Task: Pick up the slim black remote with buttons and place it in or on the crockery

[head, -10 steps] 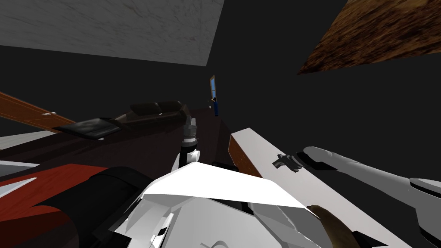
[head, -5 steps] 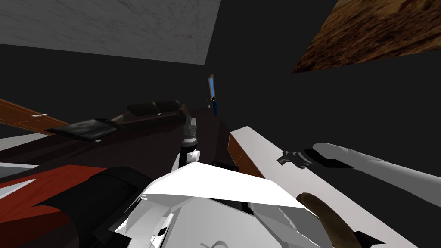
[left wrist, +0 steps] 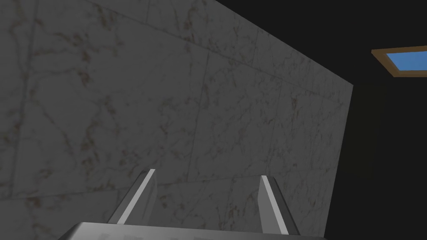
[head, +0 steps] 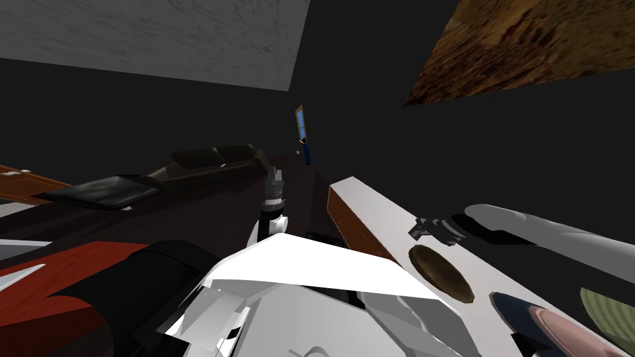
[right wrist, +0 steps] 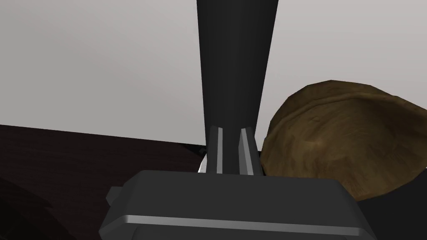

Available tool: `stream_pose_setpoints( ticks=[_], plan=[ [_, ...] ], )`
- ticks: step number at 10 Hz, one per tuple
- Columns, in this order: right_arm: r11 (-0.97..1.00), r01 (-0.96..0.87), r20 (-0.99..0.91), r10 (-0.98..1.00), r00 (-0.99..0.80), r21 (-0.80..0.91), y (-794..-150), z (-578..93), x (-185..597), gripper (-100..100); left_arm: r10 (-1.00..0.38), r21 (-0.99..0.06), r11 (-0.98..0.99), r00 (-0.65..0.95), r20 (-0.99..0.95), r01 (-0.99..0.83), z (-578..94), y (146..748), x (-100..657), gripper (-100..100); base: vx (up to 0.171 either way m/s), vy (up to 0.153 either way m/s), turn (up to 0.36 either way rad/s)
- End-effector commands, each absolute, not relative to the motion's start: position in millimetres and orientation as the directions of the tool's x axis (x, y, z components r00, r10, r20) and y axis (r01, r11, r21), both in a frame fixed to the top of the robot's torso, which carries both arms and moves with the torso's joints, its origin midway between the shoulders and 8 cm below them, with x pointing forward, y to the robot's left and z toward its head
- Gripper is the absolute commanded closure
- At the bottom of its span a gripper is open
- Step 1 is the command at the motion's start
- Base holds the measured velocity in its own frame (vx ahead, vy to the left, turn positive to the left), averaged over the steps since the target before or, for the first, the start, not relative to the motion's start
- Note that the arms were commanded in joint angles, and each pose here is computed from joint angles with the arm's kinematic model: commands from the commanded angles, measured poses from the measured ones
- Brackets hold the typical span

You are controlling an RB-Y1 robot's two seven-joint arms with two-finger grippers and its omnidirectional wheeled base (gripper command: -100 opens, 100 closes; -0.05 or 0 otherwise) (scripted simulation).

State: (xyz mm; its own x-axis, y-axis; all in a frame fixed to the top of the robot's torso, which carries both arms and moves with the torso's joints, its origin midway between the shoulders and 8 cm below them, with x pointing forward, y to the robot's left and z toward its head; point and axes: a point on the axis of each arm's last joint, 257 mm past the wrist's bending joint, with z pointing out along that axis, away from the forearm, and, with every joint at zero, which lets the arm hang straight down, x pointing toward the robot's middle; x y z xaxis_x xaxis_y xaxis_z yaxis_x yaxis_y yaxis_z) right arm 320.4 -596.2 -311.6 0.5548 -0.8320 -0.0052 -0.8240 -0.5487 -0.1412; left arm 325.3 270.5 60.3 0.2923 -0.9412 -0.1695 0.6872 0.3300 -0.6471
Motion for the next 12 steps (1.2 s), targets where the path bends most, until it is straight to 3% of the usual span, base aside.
stream_pose_setpoints(
  ticks=[1, 4, 5, 9, 10, 11, 12],
  plan=[
    [-0.554, -0.825, -0.006, -0.83, 0.558, -0.113, -603.5, -314.3, 308.9, 100, -0.941, -0.647, 0.33, 0.292, -0.17, 0.687, 60.3, 270.5, 325.3, 0, -0.249, 0.068, -0.12],
    [-0.556, -0.826, -0.007, -0.829, 0.559, -0.094, -607.6, -317.1, 301.7, 100, -0.941, -0.647, 0.33, 0.292, -0.169, 0.687, 60.3, 270.5, 325.3, 0, -0.185, 0.054, -0.104],
    [-0.557, -0.826, -0.01, -0.829, 0.559, -0.087, -608.7, -318.4, 298.5, -100, -0.941, -0.647, 0.33, 0.292, -0.17, 0.687, 60.2, 270.5, 325.3, 0, -0.022, 0.005, -0.006],
    [-0.556, -0.826, -0.01, -0.829, 0.559, -0.086, -609.0, -318.4, 298.0, -100, -0.941, -0.647, 0.33, 0.292, -0.17, 0.687, 60.2, 270.5, 325.2, 0, -0.005, 0.001, -0.004],
    [-0.556, -0.827, -0.011, -0.829, 0.559, -0.084, -609.2, -318.7, 297.1, 0, -0.941, -0.647, 0.33, 0.292, -0.17, 0.687, 60.2, 270.5, 325.2, 0, 0.0, 0.0, 0.0],
    [-0.568, -0.819, -0.012, -0.821, 0.57, -0.082, -613.8, -313.6, 293.7, -100, -0.941, -0.647, 0.33, 0.292, -0.17, 0.687, 60.2, 270.5, 325.2, 0, 0.039, 0.022, -0.119],
    [-0.579, -0.811, -0.012, -0.813, 0.582, -0.081, -618.3, -308.5, 290.4, -100, -0.941, -0.647, 0.33, 0.292, -0.17, 0.687, 60.2, 270.6, 325.2, 0, 0.104, 0.046, -0.152]
  ],
)
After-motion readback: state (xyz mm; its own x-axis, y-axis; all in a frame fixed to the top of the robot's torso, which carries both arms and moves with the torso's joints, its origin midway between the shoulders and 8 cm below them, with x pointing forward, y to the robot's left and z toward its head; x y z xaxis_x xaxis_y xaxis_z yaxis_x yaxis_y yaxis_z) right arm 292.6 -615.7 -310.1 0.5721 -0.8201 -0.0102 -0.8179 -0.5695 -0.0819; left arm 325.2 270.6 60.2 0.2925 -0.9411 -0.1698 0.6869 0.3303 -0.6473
